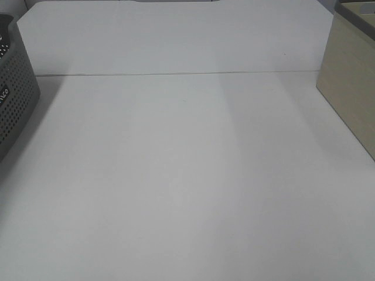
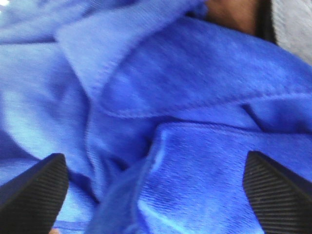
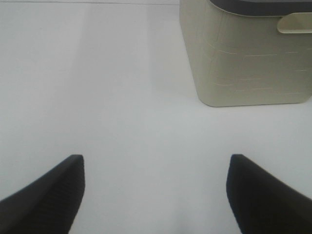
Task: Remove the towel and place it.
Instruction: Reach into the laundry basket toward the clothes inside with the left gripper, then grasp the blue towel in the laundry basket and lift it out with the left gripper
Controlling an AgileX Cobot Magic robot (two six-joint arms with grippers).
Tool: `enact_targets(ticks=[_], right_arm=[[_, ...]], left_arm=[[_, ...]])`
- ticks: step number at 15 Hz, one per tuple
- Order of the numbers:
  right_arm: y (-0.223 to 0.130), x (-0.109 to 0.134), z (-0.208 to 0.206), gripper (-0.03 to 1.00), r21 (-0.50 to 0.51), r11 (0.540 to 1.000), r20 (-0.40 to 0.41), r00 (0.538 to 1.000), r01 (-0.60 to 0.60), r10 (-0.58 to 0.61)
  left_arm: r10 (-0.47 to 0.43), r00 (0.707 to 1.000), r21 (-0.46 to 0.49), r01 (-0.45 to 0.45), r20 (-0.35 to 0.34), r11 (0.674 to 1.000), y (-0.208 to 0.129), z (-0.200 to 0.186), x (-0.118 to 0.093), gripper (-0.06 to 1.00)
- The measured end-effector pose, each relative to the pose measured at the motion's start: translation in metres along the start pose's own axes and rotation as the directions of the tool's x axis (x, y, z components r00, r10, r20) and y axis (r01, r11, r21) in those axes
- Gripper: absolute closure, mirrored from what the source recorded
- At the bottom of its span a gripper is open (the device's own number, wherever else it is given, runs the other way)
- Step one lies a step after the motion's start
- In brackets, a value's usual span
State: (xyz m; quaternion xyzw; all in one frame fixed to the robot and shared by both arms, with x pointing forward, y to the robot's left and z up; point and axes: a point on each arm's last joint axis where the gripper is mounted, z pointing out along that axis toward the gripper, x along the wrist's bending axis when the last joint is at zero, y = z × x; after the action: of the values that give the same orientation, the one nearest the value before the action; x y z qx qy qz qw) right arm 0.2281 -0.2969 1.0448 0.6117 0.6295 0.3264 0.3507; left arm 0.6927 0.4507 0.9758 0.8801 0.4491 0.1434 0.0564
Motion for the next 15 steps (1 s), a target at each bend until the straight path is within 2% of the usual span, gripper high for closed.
enact_targets(ticks=[6, 9, 12, 14, 15], right_arm=[[0.000, 0.000, 0.000, 0.19, 0.000, 1.000, 0.000, 1.000, 0.000, 0.000], [0.000, 0.000, 0.000, 0.19, 0.000, 1.000, 0.000, 1.000, 0.000, 0.000], [0.000, 0.000, 0.000, 0.19, 0.000, 1.000, 0.000, 1.000, 0.000, 0.000], [0.000, 0.000, 0.000, 0.19, 0.000, 1.000, 0.000, 1.000, 0.000, 0.000], [0.000, 0.000, 0.000, 0.19, 0.000, 1.000, 0.000, 1.000, 0.000, 0.000]], left_arm=[[0.012, 0.999, 0.045, -0.013, 0.029, 0.999, -0.003, -0.002, -0.002, 0.06], [0.064, 0.998, 0.109, -0.063, -0.008, 0.992, -0.009, -0.003, 0.002, 0.08], [0.110, 0.993, 0.176, -0.101, -0.047, 0.979, -0.018, -0.004, 0.009, 0.29], [0.071, 0.995, 0.133, -0.061, -0.071, 0.989, -0.022, -0.005, 0.016, 0.49], [0.033, 0.997, 0.094, -0.026, -0.072, 0.995, -0.022, -0.005, 0.018, 0.55]])
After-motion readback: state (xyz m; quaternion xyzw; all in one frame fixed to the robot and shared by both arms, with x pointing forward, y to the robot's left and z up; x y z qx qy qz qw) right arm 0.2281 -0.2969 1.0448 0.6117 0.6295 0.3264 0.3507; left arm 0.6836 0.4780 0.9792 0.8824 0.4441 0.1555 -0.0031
